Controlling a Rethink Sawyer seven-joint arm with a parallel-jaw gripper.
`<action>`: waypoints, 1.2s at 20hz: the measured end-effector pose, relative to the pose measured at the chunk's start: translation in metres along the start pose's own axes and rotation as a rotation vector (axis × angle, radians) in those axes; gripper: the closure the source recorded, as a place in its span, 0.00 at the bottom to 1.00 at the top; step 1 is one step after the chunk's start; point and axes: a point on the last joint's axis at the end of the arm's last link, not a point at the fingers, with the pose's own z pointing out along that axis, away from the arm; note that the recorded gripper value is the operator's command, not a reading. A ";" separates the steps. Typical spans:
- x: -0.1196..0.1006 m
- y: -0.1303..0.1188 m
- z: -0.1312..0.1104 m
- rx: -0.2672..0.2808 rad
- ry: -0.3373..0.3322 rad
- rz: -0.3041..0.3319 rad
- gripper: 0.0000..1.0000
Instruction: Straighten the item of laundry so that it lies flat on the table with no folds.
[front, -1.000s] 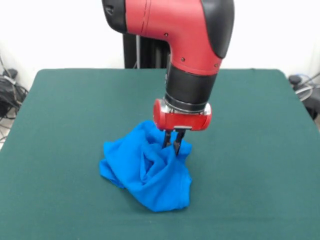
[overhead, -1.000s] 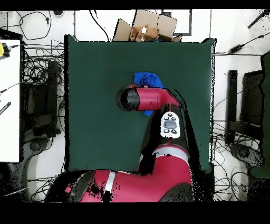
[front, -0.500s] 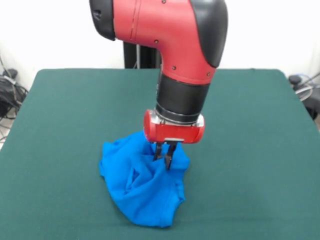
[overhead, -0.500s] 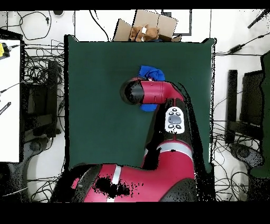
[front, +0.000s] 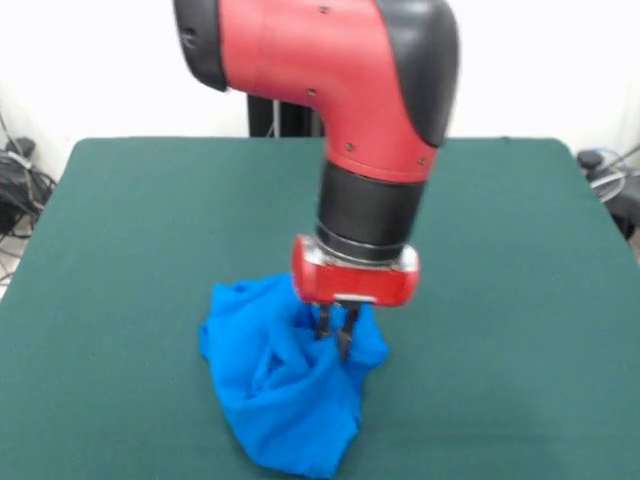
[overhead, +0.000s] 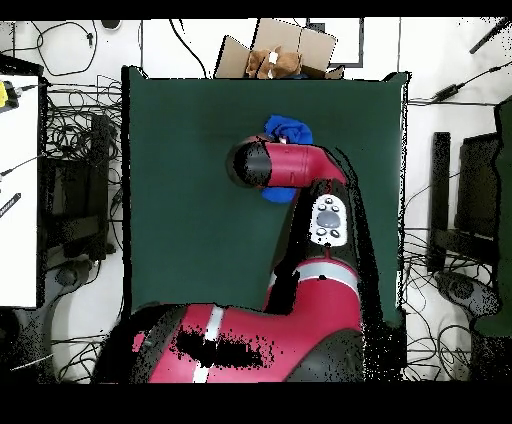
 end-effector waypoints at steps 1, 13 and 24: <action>-0.005 0.009 0.000 -0.002 -0.005 0.001 1.00; -0.072 0.178 -0.014 -0.052 -0.059 0.199 1.00; -0.094 0.246 -0.032 -0.028 -0.018 0.350 1.00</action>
